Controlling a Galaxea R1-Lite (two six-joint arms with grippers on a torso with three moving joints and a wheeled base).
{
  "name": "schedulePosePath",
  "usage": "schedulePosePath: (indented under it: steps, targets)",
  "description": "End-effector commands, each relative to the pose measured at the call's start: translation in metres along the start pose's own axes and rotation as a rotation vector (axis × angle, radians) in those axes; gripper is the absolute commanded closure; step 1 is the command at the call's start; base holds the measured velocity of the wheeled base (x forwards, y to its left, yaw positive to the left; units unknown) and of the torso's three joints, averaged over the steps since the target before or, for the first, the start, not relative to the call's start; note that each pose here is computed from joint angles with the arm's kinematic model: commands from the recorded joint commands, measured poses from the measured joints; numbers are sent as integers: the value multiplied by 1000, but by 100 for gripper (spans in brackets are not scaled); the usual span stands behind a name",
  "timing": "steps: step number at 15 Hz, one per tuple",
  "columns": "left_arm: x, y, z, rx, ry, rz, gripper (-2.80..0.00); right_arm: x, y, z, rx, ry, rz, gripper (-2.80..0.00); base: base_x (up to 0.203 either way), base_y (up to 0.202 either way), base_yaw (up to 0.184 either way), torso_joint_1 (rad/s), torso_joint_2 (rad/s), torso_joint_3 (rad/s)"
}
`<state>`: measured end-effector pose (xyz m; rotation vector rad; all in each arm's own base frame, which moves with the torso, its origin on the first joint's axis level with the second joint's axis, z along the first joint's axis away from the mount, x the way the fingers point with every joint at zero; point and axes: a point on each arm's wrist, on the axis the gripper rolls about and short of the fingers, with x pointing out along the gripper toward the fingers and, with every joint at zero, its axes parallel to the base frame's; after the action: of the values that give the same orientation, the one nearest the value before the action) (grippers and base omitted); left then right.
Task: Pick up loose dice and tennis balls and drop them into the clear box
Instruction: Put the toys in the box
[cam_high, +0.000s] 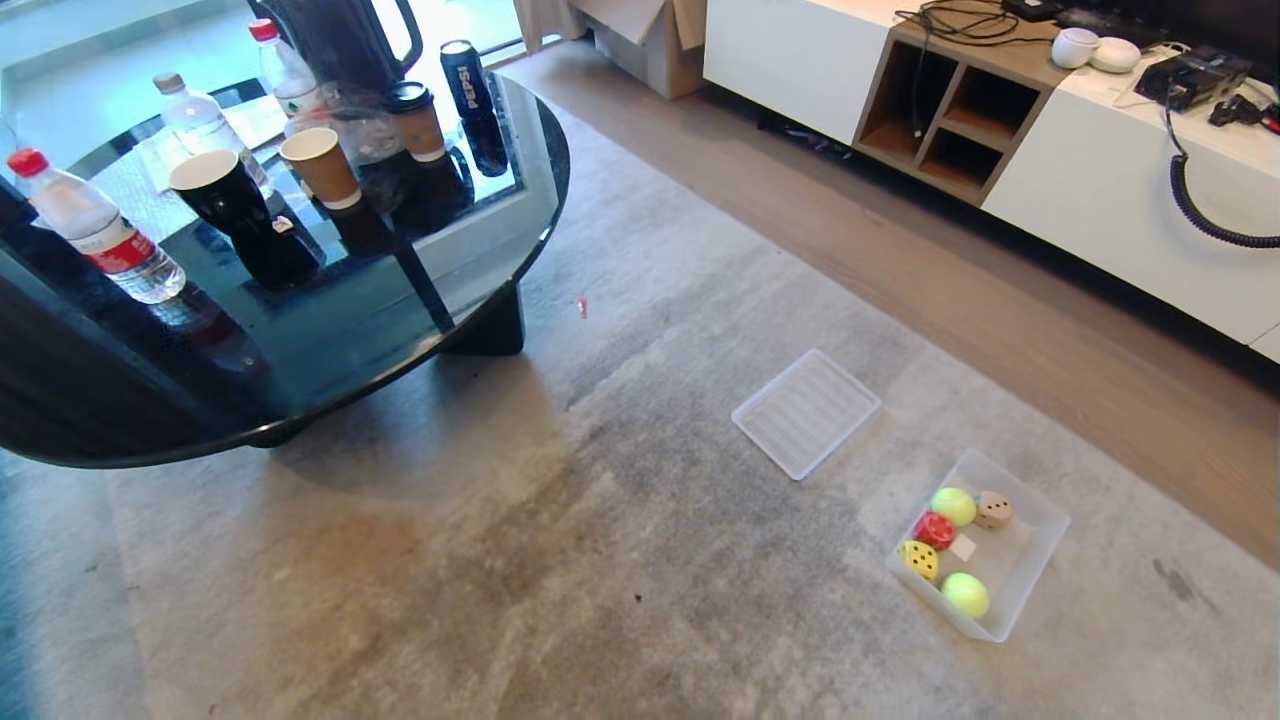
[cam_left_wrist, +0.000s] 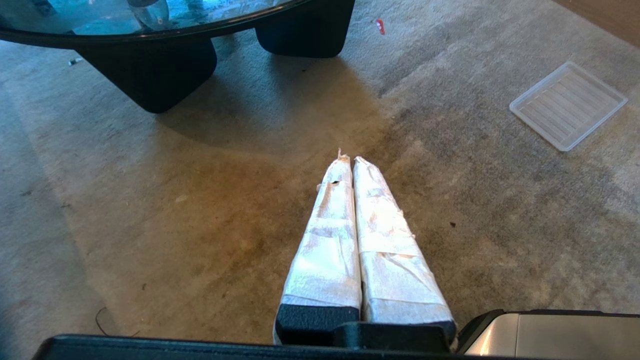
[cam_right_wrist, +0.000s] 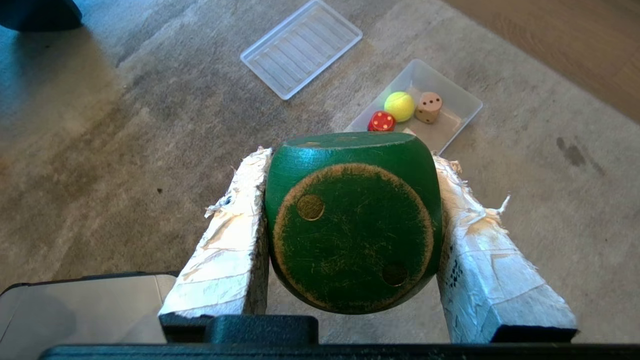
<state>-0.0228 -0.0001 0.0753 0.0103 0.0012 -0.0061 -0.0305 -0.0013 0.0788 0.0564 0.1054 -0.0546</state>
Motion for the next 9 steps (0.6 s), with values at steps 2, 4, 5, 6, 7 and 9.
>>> schedulePosePath:
  steps: [2, 4, 5, 6, 7, 9]
  targets:
    - [0, 0, 0, 0, 0, 0, 0, 0, 0, 0, 0, 0, 1, 0, 0, 0, 0, 2, 4, -195]
    - [0, 0, 0, 0, 0, 0, 0, 0, 0, 0, 0, 0, -1, 0, 0, 0, 0, 1, 0, -200]
    - [0, 0, 0, 0, 0, 0, 0, 0, 0, 0, 0, 0, 0, 0, 0, 0, 0, 2, 7, -188]
    - [0, 0, 0, 0, 0, 0, 0, 0, 0, 0, 0, 0, 1, 0, 0, 0, 0, 3, 10, -203]
    - [0, 0, 0, 0, 0, 0, 0, 0, 0, 0, 0, 0, -1, 0, 0, 0, 0, 2, 11, -193]
    - [0, 0, 0, 0, 0, 0, 0, 0, 0, 0, 0, 0, -1, 0, 0, 0, 0, 4, 5, -198]
